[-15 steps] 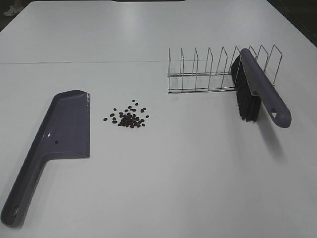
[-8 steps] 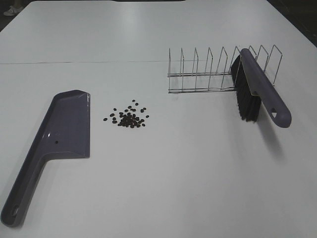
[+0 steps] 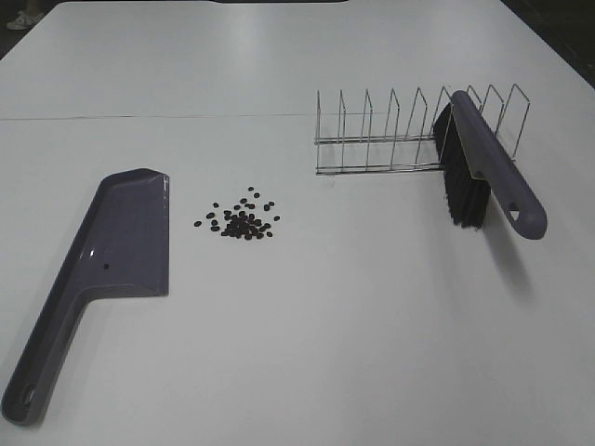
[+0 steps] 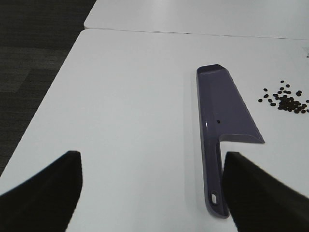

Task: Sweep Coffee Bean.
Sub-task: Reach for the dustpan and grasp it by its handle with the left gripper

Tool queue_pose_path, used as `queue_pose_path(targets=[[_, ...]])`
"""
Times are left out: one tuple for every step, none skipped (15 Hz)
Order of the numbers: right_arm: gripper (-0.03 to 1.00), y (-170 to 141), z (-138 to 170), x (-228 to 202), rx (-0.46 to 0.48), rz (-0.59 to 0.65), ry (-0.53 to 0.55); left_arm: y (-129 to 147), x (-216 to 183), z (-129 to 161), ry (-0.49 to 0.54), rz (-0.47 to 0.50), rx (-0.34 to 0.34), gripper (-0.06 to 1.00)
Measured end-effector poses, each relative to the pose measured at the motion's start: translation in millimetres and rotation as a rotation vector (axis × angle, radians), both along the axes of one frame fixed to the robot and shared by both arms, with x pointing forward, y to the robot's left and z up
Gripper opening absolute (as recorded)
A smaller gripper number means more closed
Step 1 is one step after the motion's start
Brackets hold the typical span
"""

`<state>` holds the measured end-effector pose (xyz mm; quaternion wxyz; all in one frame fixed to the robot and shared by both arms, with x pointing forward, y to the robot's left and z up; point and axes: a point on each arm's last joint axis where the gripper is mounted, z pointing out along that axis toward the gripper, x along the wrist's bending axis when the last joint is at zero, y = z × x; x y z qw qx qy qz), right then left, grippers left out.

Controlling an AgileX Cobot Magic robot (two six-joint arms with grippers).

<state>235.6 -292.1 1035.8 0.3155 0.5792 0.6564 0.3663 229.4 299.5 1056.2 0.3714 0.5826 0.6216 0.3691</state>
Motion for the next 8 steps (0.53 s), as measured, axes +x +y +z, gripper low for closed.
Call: queue_pose_path(targets=[[0.75,0.0,0.0,0.0,0.000,0.000,0.000,0.0,0.0,0.0,0.000,0.000,0.000,0.73],[0.75,0.0,0.0,0.0,0.000,0.000,0.000,0.0,0.0,0.0,0.000,0.000,0.000,0.73],[0.75,0.0,0.0,0.0,0.000,0.000,0.000,0.0,0.0,0.0,0.000,0.000,0.000,0.73],[0.75,0.0,0.0,0.0,0.000,0.000,0.000,0.0,0.0,0.0,0.000,0.000,0.000,0.73],[0.75,0.0,0.0,0.0,0.000,0.000,0.000,0.0,0.0,0.0,0.000,0.000,0.000,0.73],[0.75,0.0,0.0,0.0,0.000,0.000,0.000,0.0,0.0,0.0,0.000,0.000,0.000,0.73],[0.75,0.0,0.0,0.0,0.000,0.000,0.000,0.0,0.0,0.0,0.000,0.000,0.000,0.73],[0.75,0.0,0.0,0.0,0.000,0.000,0.000,0.0,0.0,0.0,0.000,0.000,0.000,0.73]])
